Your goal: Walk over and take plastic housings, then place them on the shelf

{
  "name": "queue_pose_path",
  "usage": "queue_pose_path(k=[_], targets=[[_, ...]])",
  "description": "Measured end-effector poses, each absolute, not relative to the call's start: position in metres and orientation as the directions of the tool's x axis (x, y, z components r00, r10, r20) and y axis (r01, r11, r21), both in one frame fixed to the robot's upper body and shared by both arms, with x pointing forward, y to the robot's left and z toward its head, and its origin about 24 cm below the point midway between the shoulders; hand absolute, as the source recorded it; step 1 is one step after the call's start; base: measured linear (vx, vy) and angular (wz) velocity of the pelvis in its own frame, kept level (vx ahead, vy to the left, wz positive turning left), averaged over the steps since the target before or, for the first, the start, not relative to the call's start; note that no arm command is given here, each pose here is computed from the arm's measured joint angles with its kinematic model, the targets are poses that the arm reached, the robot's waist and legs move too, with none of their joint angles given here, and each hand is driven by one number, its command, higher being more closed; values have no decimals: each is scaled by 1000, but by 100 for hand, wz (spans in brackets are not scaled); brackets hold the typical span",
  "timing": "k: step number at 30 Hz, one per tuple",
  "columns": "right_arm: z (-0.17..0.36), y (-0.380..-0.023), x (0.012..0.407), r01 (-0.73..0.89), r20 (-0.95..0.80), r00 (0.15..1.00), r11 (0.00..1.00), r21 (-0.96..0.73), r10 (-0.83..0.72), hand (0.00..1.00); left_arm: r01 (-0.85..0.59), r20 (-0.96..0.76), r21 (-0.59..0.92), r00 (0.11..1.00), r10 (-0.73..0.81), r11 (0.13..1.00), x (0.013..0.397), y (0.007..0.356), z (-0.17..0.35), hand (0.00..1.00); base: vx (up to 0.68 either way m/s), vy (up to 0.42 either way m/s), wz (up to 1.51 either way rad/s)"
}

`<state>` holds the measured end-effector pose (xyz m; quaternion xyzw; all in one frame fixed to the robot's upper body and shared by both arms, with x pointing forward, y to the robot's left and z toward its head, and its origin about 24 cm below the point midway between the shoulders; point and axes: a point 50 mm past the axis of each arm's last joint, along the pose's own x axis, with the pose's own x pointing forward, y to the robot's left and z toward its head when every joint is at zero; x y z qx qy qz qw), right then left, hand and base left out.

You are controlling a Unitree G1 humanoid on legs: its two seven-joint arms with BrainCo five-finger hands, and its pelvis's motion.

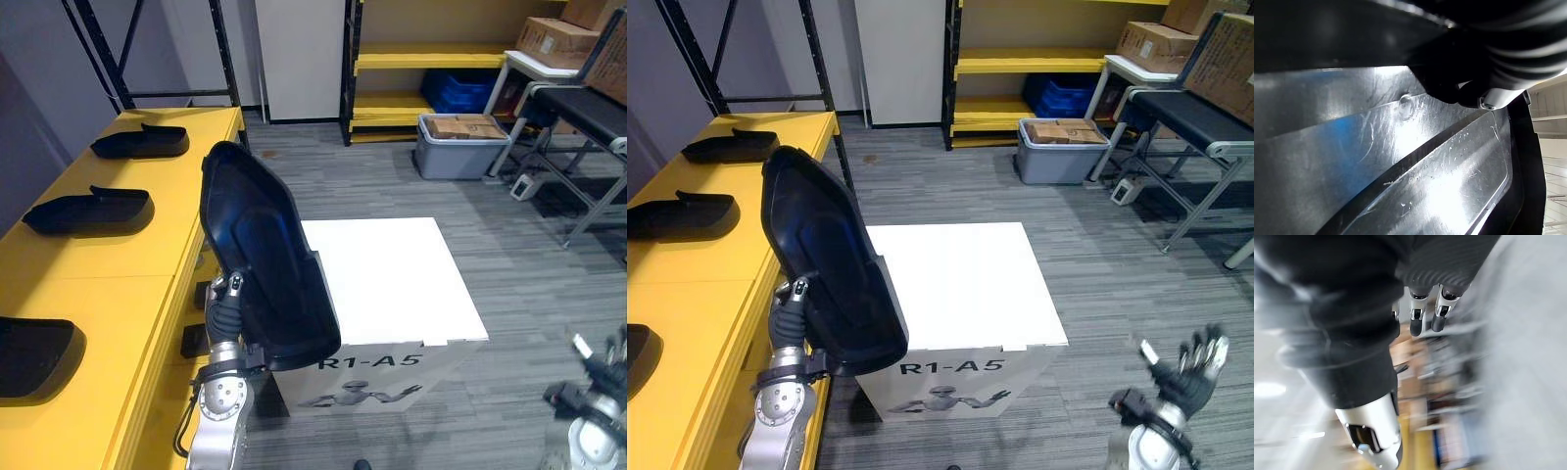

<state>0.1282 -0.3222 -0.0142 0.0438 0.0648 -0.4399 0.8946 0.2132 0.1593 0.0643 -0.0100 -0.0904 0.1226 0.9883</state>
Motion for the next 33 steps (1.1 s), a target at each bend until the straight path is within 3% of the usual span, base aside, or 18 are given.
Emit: queue_pose_path(k=[3,5,8,11,21,27,33], targets=[[-60,-308,106,764,-374,572,640,-84,-730,0,-220,160,-40,961,224,975,210,158,61,100,0,0,0],[-84,-287,97,684,-491,588,719,-122,-643,0,-215,155,-42,963,219,976,206,158,60,100,0,0,0],[-122,-238,80,491,-694,591,866,-95,-411,0,-168,136,-62,975,176,984,203,149,57,100,-8,17,6],[-139,-211,70,409,-779,555,911,-52,-293,0,-151,135,-69,978,159,986,203,146,57,100,-6,13,7],[-145,-198,89,203,-797,575,976,-81,-185,0,-121,92,-73,988,128,990,203,137,47,100,0,14,33],[-143,-185,108,88,-777,616,992,-95,-129,0,-89,125,-86,987,99,992,204,129,55,100,-17,-35,139],[-138,-206,124,79,-751,632,980,-184,-192,0,-92,153,-114,982,109,989,205,126,63,100,13,54,125]])
